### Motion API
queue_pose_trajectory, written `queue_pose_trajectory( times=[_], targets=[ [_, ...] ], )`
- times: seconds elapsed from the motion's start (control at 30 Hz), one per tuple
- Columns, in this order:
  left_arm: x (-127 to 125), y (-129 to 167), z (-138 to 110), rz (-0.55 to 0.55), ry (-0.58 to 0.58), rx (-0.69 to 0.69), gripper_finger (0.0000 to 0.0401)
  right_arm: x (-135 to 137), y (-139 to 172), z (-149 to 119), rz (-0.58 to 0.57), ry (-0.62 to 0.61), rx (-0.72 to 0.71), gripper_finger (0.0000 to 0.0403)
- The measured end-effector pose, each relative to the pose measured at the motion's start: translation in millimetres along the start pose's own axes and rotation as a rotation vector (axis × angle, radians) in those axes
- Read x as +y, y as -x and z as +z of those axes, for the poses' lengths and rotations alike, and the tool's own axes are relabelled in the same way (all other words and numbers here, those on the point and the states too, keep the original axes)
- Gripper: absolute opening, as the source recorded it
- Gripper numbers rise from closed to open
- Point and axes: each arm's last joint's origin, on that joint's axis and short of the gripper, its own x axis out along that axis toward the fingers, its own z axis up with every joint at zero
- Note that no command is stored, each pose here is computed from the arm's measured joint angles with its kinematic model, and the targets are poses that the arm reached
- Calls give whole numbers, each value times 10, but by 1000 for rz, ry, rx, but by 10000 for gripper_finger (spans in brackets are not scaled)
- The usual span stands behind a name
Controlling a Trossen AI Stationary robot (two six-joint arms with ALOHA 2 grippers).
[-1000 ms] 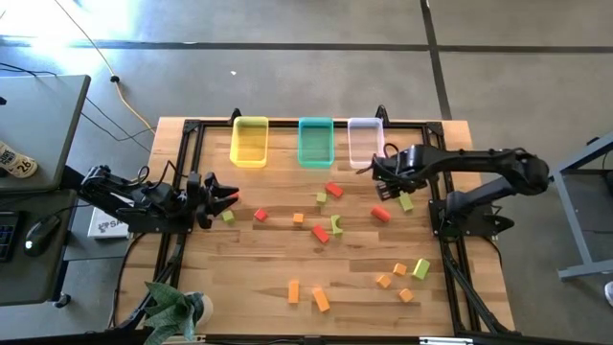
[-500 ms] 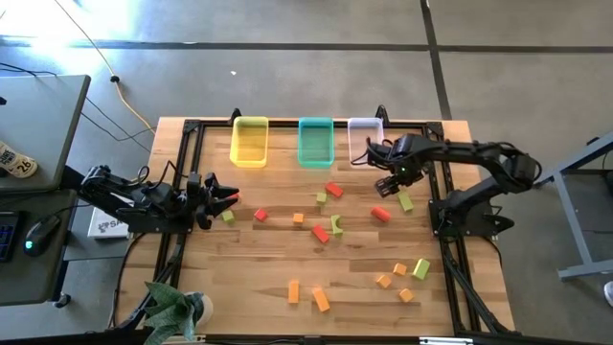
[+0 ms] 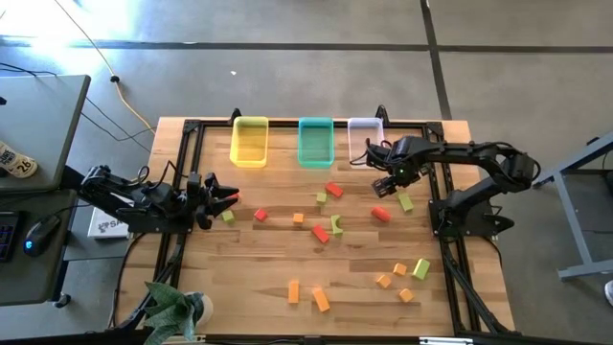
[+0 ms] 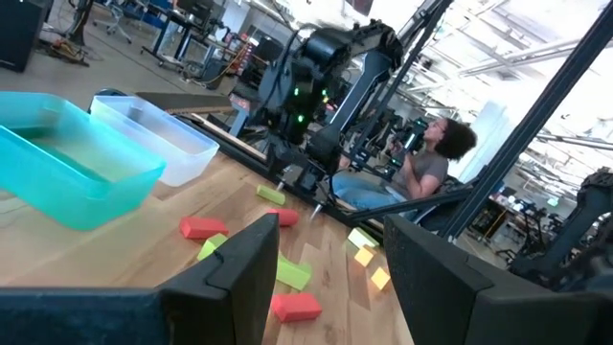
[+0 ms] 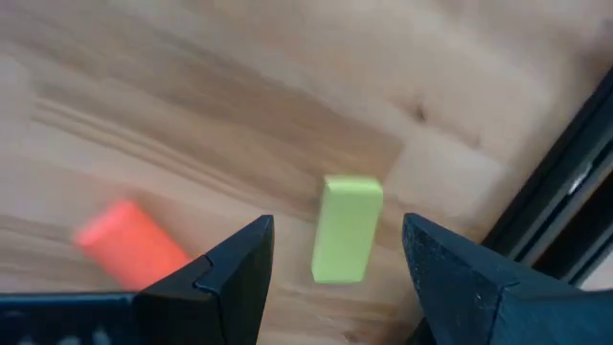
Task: Sort & place blocks by color
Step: Put the green block into the transparent bin
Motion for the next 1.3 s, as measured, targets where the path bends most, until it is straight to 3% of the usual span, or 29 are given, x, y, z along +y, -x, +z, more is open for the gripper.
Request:
queue_pose_trajectory(
  times=[0.2,0.87,0.97,1.13,1.3],
  targets=[
    [2,0,1,7,1,-4,179,-28,-231,-118,-34,-28,42,220],
    [17,0,8,57,44,-30,179,-139,-677,-241,37,-79,86,216],
    [16,1,9,57,36,-31,179,-133,-685,-241,48,-81,88,187],
    [18,1,12,64,64,-38,179,-122,-686,-234,63,-91,86,99],
    [28,2,18,98,107,-60,179,-99,-642,-208,67,-114,84,94]
  ],
)
